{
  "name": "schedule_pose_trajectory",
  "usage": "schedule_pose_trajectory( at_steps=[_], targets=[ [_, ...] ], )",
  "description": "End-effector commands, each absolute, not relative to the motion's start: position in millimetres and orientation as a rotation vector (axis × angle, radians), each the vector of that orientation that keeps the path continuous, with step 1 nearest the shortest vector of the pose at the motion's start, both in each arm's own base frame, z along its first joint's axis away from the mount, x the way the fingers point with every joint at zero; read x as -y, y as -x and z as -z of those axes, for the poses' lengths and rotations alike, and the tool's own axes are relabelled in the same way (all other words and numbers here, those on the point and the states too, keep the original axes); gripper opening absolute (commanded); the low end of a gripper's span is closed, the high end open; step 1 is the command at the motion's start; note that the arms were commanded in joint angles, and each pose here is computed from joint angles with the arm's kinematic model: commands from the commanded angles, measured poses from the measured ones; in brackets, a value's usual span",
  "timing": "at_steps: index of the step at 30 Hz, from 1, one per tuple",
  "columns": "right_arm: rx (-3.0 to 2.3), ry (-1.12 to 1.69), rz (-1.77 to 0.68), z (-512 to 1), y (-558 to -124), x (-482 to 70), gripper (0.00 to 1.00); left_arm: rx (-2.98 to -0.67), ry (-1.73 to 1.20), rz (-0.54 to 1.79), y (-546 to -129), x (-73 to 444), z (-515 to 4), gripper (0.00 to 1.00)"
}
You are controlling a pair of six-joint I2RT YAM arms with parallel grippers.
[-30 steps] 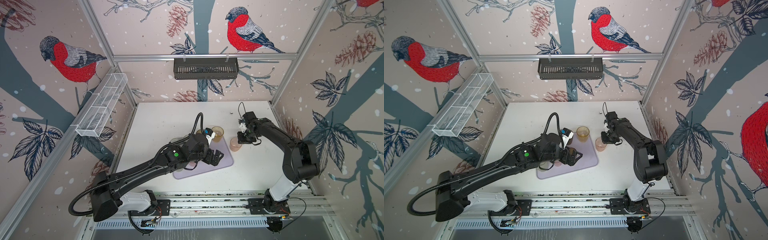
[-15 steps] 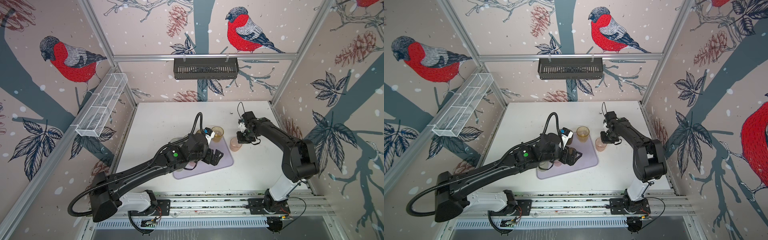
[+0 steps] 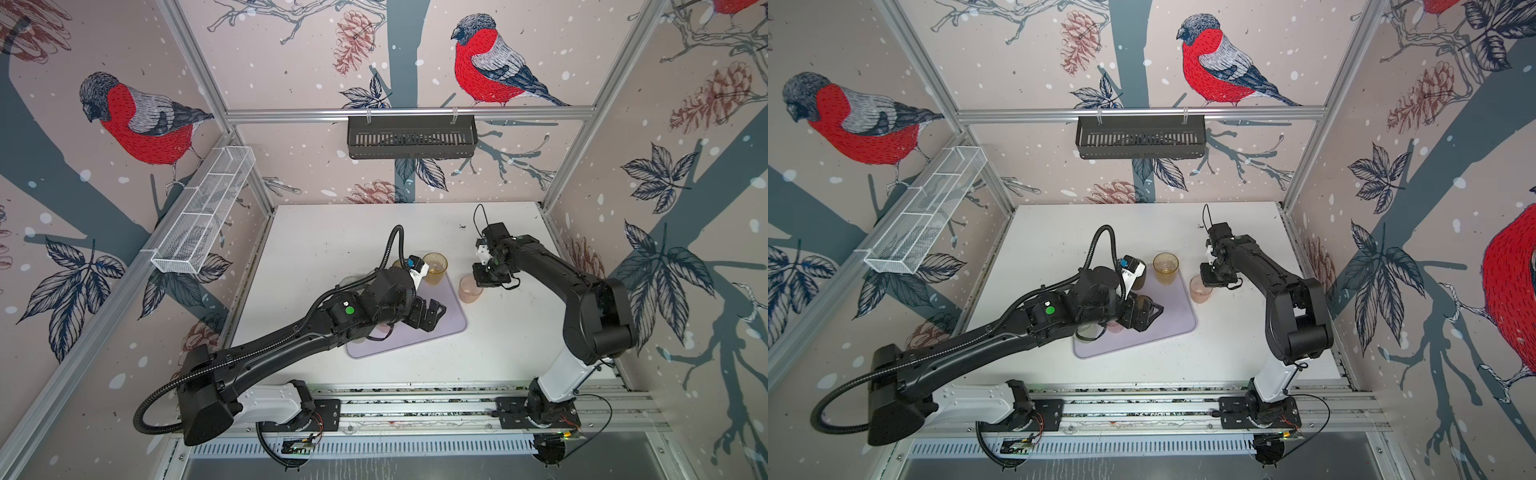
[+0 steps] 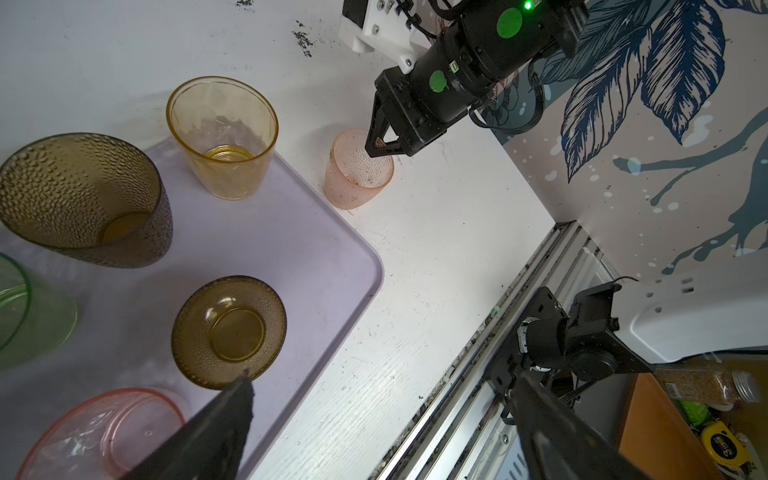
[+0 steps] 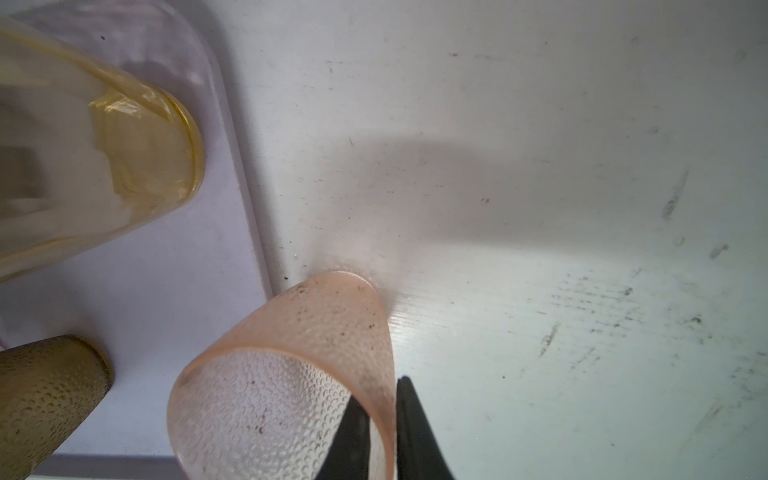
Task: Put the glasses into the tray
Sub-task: 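Lift the peach dotted glass with the right gripper toward the tray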
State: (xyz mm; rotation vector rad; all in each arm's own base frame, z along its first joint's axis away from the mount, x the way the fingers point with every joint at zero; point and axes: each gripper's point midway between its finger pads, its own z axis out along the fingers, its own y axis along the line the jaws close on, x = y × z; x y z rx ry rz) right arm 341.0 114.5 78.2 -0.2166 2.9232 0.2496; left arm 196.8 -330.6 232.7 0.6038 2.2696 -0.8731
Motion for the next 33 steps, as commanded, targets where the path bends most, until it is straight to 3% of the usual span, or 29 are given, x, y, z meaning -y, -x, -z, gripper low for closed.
schedule_pose_trajectory(
  at_steps=[1,33],
  targets=[
    [-2.931,0.235,-0.221,-78.5,-338.7,-112.2,0.14,-2.252,-0.584,0.877,-198.7,330.6,-236.1,0.97],
    [-2.895,0.277,-0.137,-107.6,-337.5,-111.2,0.02,-2.239,-0.540,0.904,-195.7,323.9,-238.6,0.97]
  ],
)
